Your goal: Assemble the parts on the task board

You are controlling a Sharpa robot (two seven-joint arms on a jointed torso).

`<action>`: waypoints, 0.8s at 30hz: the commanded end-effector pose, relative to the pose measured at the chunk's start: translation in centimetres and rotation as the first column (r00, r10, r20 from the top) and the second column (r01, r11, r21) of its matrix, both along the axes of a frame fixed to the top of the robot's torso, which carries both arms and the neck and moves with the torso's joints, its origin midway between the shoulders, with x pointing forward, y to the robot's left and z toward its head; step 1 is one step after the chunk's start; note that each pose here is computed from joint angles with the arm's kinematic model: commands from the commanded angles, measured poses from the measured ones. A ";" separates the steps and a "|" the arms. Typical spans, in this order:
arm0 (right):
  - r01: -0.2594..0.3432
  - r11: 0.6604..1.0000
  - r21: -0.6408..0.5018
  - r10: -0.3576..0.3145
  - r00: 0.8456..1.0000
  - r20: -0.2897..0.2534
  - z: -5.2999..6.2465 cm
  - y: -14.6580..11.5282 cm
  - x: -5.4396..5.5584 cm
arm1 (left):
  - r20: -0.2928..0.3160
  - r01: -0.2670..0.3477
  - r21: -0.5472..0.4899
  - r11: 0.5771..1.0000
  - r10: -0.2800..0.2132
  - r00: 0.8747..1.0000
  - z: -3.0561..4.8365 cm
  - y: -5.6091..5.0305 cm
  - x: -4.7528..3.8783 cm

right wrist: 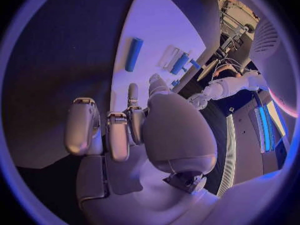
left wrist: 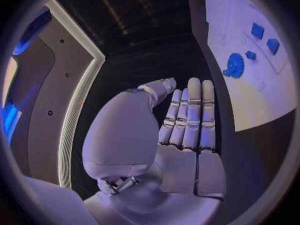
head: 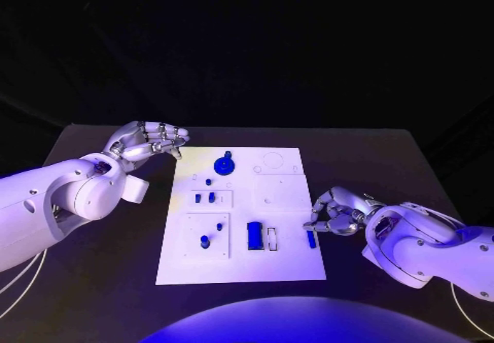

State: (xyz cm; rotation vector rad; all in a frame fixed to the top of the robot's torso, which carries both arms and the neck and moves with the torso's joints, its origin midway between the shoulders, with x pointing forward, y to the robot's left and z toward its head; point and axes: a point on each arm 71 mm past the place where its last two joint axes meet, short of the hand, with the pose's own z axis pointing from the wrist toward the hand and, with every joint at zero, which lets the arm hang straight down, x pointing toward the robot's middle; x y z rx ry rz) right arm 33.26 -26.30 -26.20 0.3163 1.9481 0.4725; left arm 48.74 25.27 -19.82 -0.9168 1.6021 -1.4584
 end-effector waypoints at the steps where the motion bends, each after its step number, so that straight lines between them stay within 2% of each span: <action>1: -0.012 0.999 -0.045 0.014 0.999 0.047 -0.1 -0.1 -0.3 | 0.005 0.010 -0.013 1.000 -0.009 1.000 0.08 -0.2 -0.05; 9: -0.009 0.996 -0.092 0.009 1.000 0.007 -1.1 -0.5 -0.9 | 0.004 0.011 -0.014 1.000 -0.011 1.000 0.04 -0.2 -0.06; 24: -0.038 0.991 -0.128 0.030 0.997 -0.065 -2.8 0.1 -1.5 | 0.002 0.010 -0.013 1.000 -0.010 1.000 -0.02 -0.2 -0.07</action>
